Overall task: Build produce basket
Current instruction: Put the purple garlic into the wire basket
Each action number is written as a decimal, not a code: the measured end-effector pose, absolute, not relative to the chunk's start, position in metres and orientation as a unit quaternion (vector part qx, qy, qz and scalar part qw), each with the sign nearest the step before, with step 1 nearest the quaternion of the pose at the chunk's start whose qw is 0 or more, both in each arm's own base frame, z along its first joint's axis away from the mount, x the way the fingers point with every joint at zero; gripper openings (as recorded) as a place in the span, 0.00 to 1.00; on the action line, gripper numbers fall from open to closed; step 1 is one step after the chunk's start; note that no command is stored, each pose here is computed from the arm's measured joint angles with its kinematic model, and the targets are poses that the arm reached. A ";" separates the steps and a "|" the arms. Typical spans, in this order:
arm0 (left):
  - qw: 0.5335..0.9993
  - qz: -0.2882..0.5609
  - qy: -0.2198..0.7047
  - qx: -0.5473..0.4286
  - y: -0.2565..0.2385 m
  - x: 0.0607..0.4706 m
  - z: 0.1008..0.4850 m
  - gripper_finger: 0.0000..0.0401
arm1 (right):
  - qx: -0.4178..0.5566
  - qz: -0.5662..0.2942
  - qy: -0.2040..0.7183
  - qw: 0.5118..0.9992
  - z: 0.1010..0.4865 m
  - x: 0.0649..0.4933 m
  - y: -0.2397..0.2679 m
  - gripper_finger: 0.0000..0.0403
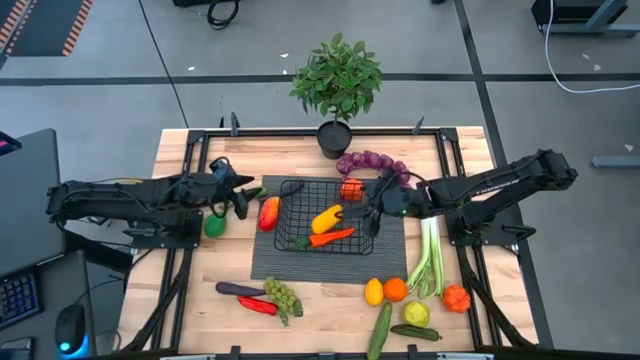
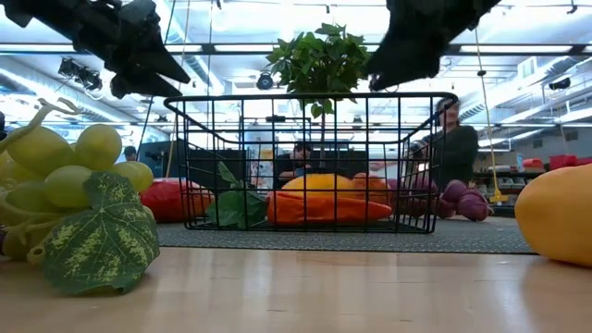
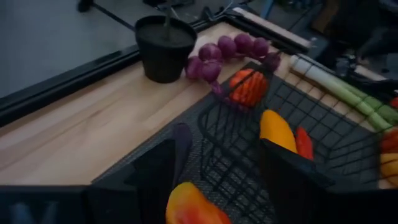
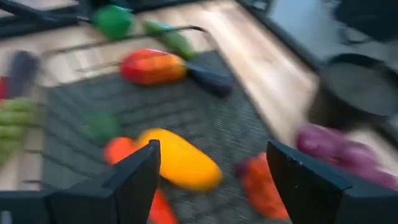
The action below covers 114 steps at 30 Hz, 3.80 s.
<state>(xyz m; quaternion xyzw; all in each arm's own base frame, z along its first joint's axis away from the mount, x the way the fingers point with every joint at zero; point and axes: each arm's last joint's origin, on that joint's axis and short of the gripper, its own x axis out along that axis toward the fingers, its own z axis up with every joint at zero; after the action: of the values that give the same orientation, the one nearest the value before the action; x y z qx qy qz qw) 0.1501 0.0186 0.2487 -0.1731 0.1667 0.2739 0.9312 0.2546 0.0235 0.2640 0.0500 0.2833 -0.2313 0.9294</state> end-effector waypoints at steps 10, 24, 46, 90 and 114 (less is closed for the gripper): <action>0.915 0.280 0.241 -0.163 0.015 0.171 0.226 0.58 | 0.125 -0.421 0.376 0.816 0.245 0.221 -0.019 0.75; 0.921 0.247 0.277 -0.120 0.004 0.178 0.218 0.58 | 0.161 -0.491 0.437 0.736 0.242 0.195 -0.085 0.77; 0.924 0.243 0.264 -0.131 0.001 0.179 0.220 0.58 | 0.138 -0.389 0.600 0.686 0.178 0.215 -0.133 0.98; 0.929 0.233 0.269 -0.102 -0.002 0.179 0.220 0.58 | 0.191 -0.457 0.503 0.709 0.229 0.189 -0.104 0.50; 0.926 0.243 0.263 -0.119 -0.002 0.179 0.220 0.58 | 0.191 -0.340 0.298 0.871 0.284 0.200 -0.034 0.50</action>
<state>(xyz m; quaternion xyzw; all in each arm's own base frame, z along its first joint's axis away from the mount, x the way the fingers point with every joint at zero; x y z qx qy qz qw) 0.1787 -0.0018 0.2199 -0.1188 0.2629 0.2427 0.9262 0.1997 -0.0338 0.2844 0.1913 0.2977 -0.3400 0.8713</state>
